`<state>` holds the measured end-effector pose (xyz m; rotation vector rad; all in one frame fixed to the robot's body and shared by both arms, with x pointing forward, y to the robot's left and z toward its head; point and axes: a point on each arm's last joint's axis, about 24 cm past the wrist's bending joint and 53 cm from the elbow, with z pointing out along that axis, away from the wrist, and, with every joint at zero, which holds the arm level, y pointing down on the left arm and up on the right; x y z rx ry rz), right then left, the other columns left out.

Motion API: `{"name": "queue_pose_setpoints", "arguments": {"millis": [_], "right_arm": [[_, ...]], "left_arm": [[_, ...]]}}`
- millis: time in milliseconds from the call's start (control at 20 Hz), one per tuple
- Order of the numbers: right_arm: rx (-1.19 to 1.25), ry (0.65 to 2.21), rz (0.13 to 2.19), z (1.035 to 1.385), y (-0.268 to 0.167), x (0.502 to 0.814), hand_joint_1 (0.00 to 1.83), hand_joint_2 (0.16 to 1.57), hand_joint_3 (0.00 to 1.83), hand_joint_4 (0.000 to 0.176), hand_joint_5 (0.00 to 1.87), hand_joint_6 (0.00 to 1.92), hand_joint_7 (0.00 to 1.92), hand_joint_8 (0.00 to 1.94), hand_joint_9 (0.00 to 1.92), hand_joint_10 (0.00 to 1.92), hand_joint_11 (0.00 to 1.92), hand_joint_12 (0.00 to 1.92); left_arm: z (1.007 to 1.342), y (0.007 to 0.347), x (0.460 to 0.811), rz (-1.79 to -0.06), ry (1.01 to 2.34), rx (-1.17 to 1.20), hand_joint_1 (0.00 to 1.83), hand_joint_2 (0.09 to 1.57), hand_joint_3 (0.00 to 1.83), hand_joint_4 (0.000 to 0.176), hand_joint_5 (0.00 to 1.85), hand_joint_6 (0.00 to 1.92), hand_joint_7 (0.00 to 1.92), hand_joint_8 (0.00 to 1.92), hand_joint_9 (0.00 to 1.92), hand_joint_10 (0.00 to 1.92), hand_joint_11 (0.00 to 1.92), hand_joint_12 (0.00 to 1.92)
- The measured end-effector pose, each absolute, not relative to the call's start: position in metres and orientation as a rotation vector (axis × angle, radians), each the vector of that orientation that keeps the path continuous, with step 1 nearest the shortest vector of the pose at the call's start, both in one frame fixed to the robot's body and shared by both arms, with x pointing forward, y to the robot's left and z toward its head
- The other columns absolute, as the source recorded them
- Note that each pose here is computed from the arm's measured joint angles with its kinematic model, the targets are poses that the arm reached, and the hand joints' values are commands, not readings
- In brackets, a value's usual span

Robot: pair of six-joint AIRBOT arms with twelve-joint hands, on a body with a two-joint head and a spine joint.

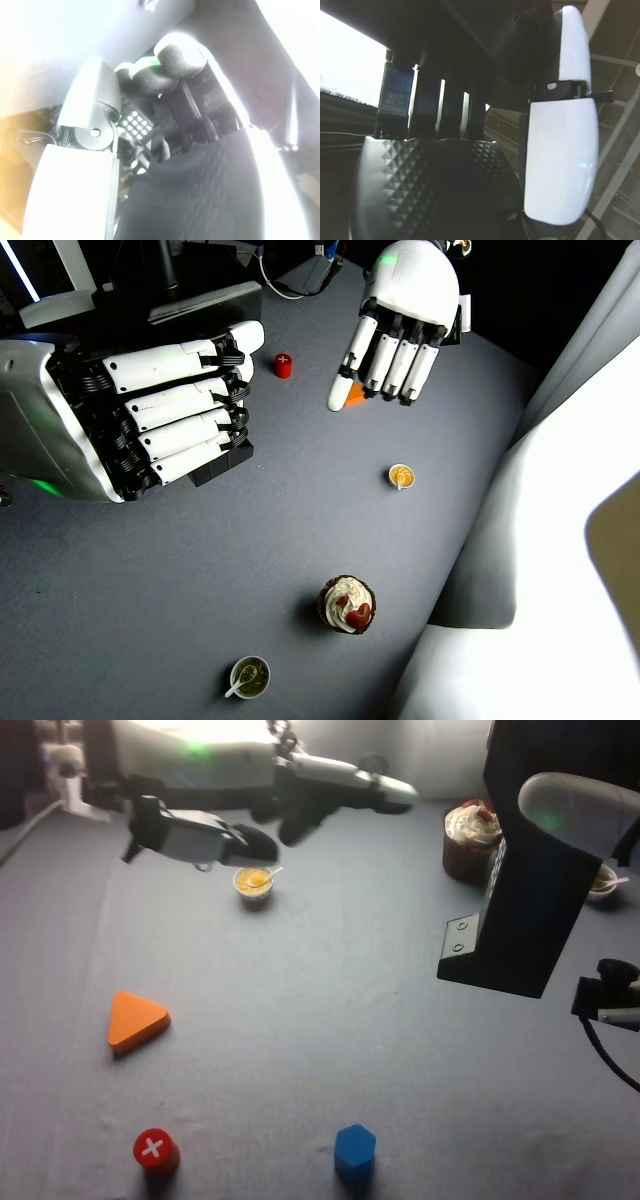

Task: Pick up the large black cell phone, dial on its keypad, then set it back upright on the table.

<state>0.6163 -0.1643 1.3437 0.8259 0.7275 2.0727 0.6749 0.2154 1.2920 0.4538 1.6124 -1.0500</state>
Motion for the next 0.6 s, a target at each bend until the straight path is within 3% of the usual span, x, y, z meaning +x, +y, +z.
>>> {"name": "queue_pose_setpoints", "arguments": {"millis": [150, 350, 600], "right_arm": [[0.830, 0.728, 2.075, 1.343, -0.164, 0.616, 1.39, 1.09, 0.00, 0.000, 0.94, 0.84, 1.03, 0.88, 1.06, 1.11, 1.15, 0.87], [0.830, 0.732, 2.079, 1.343, -0.162, 0.615, 1.38, 1.10, 0.00, 0.000, 0.94, 0.84, 0.96, 0.99, 1.01, 1.20, 1.11, 0.90], [0.825, 0.735, 2.084, 1.344, -0.160, 0.614, 1.38, 1.10, 0.00, 0.000, 0.93, 0.91, 0.99, 0.91, 1.00, 1.19, 1.08, 0.92]], "left_arm": [[1.289, 0.191, 0.666, -1.081, 1.617, 0.477, 1.32, 1.25, 0.00, 0.093, 0.13, 0.00, 0.72, 1.50, 0.81, 1.92, 0.74, 1.92], [1.293, 0.163, 0.659, -1.113, 1.602, 0.492, 1.32, 1.26, 0.00, 0.087, 0.12, 0.00, 0.69, 1.54, 0.77, 1.92, 0.70, 1.92], [1.294, 0.157, 0.660, -1.115, 1.604, 0.470, 1.31, 1.27, 0.01, 0.082, 0.14, 0.01, 0.65, 1.58, 0.71, 1.92, 0.68, 1.92]]}}
